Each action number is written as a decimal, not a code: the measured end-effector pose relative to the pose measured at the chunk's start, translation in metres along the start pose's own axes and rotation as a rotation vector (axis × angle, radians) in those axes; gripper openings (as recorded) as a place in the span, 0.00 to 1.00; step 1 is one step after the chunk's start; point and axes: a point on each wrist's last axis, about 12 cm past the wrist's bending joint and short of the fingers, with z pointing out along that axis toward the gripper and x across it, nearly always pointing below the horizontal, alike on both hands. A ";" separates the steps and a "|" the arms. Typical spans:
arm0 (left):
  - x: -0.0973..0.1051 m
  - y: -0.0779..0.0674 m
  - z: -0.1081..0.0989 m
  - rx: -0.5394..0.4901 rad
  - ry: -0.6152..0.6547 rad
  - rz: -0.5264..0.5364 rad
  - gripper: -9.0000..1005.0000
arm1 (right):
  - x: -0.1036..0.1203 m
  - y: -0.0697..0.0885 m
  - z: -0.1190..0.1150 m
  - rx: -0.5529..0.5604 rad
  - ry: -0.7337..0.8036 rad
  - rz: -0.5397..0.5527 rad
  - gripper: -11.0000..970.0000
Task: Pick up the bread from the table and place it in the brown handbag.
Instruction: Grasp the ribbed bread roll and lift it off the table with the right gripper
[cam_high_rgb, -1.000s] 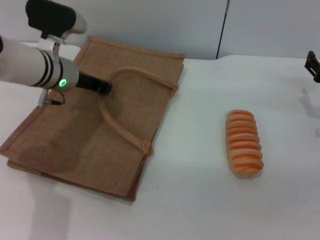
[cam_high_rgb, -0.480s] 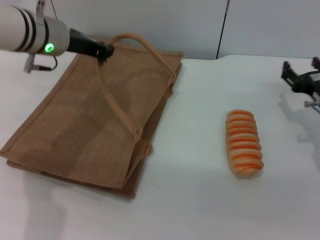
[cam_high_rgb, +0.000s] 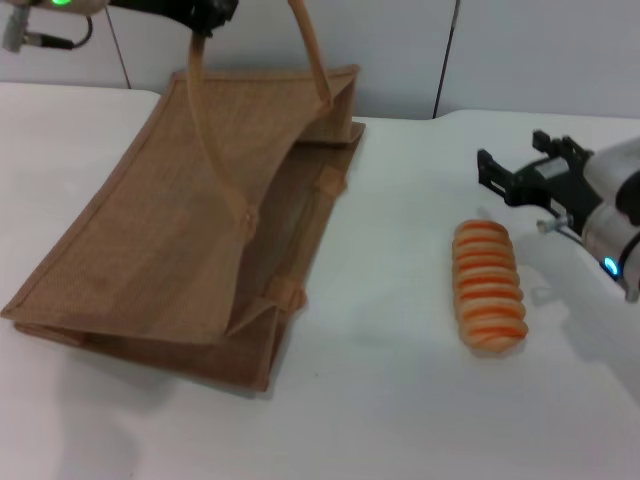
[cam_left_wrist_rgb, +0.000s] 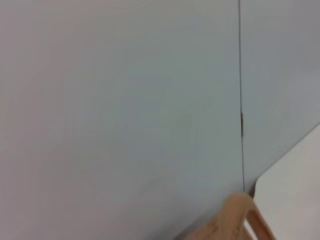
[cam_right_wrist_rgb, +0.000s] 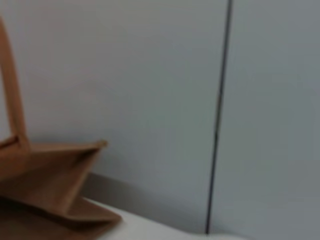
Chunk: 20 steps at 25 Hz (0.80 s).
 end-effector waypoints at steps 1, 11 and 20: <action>-0.004 -0.001 -0.003 -0.007 -0.006 0.010 0.13 | -0.008 0.001 -0.001 -0.010 -0.003 -0.008 0.82; -0.023 -0.010 -0.016 -0.011 -0.039 0.044 0.13 | -0.070 0.012 -0.027 0.025 0.112 -0.113 0.82; -0.030 -0.012 -0.027 -0.026 -0.047 0.076 0.13 | -0.074 0.028 -0.038 -0.049 0.358 -0.082 0.82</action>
